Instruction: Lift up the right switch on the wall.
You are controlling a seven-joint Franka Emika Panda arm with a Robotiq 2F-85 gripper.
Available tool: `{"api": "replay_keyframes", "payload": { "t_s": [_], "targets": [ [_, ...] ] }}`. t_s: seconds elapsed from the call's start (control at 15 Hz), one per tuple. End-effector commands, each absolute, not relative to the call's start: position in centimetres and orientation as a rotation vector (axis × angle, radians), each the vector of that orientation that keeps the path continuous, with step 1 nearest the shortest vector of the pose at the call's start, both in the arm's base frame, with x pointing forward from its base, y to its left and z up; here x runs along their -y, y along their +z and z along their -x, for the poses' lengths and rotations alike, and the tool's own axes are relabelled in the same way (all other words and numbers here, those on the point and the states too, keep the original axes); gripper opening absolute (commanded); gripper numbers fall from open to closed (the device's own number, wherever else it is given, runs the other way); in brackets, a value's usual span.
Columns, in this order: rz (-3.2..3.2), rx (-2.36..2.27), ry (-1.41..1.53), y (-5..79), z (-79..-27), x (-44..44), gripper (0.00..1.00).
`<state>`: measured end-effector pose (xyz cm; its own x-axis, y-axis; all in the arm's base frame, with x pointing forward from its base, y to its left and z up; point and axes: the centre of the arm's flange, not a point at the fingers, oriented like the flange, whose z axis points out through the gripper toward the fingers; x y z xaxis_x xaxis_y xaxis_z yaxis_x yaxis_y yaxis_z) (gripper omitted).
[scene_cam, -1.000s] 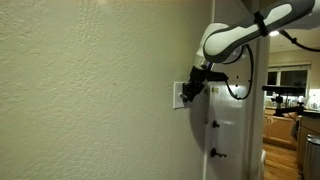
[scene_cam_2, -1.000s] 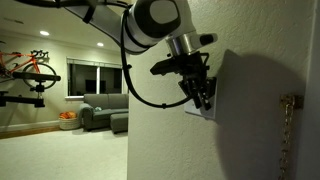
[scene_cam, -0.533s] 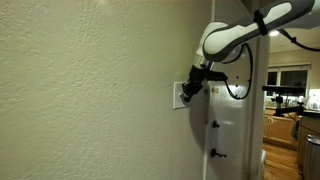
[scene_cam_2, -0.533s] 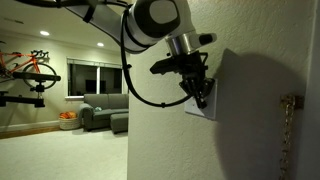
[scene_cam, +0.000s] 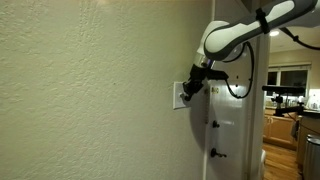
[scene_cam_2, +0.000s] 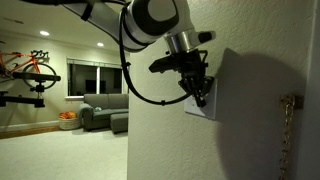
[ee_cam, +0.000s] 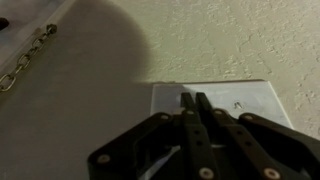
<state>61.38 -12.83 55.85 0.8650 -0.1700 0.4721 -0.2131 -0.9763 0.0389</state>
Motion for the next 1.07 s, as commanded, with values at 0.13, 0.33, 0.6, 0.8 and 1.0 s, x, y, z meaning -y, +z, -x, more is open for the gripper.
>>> {"api": "replay_keyframes", "payload": {
  "t_s": [0.13, 0.33, 0.6, 0.8, 1.0],
  "targets": [
    [-2.938, 0.276, 0.753, 58.6, -57.1, 13.3, 0.07],
    [-2.922, 0.286, 0.778, 60.1, -56.1, 13.7, 0.07],
    [-2.953, 0.305, 0.711, 59.6, -55.6, 13.6, 0.12],
    [-2.997, 0.31, 0.568, 56.9, -55.0, 13.3, 0.38],
    [-3.017, 0.311, 0.456, 54.4, -53.9, 12.8, 0.56]
  ]
}}
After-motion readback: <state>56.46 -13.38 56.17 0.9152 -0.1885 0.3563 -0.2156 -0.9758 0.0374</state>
